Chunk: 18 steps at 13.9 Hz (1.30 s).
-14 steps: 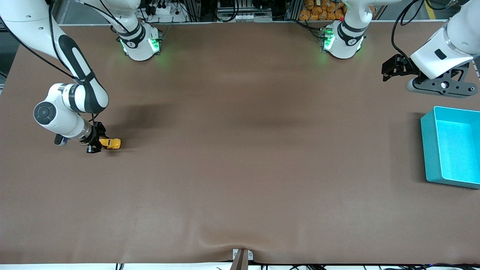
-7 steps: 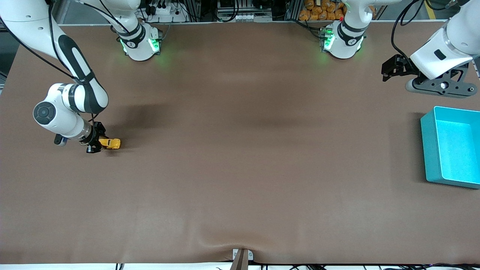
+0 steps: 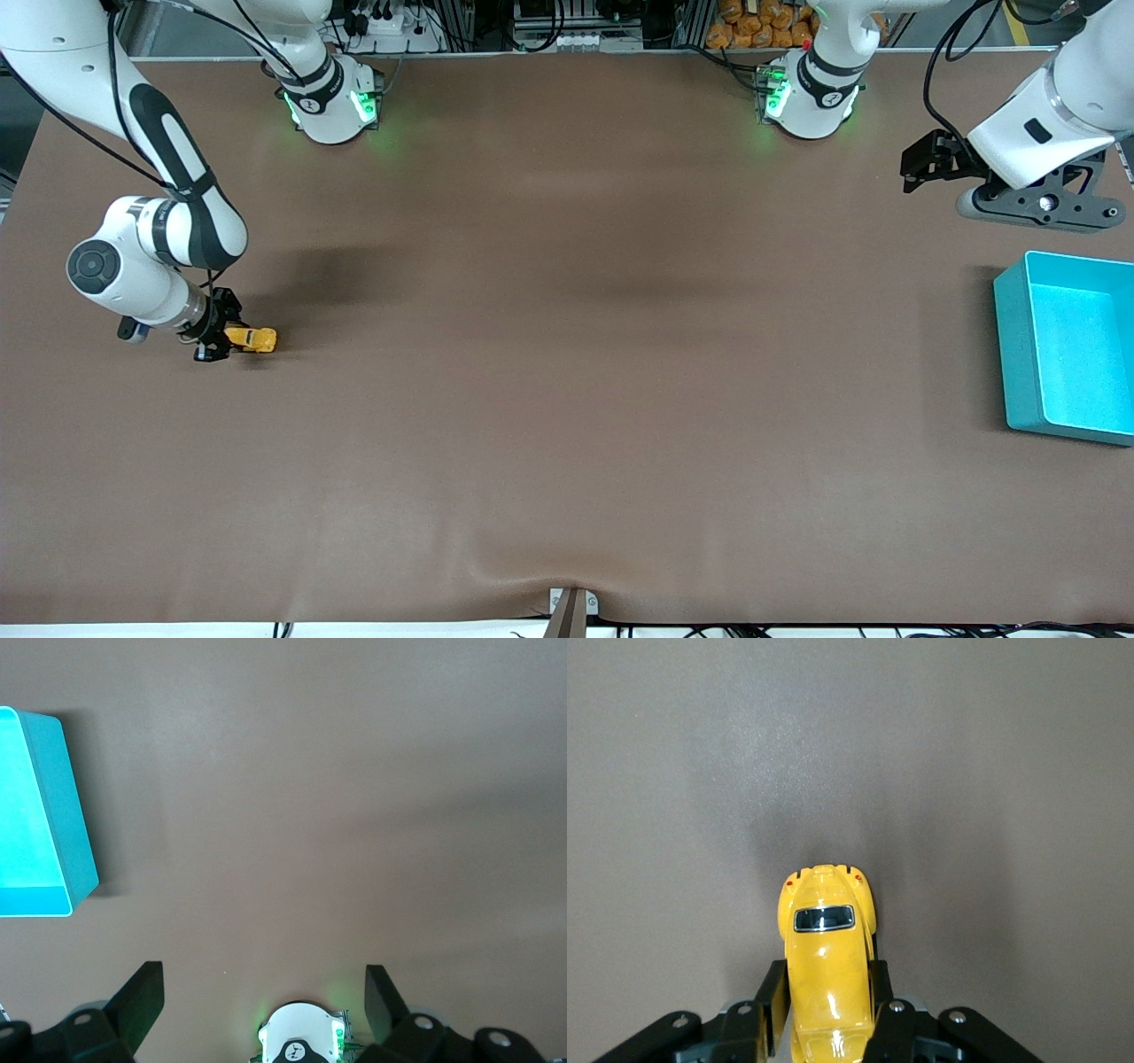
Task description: Wind and store yellow beetle car
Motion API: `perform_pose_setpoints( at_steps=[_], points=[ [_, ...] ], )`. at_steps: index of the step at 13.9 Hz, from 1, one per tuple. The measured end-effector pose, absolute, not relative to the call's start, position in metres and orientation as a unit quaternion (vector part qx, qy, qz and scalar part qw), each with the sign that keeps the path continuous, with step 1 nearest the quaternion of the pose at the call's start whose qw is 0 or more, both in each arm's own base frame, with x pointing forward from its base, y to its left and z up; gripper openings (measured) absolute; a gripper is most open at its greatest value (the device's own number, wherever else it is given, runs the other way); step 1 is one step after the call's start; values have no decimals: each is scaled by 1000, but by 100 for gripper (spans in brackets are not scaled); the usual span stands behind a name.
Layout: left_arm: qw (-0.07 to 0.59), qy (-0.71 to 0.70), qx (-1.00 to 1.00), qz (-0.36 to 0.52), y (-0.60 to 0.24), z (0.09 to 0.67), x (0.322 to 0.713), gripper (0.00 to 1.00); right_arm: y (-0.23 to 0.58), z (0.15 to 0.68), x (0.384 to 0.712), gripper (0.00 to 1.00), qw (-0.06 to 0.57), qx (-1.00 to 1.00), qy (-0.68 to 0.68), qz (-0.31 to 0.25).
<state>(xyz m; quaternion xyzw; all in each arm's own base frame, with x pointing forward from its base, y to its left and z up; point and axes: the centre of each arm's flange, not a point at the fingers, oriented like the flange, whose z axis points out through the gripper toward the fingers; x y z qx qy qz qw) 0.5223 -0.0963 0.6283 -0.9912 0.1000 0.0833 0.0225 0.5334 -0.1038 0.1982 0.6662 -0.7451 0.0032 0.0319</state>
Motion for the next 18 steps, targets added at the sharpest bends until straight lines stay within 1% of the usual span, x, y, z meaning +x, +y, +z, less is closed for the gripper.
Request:
perform_pose_setpoints(
  at_steps=[18],
  points=[
    [22,99,-991,87,-96,625,524,100,-163,197,532,41,52,670,-740,32]
  ],
)
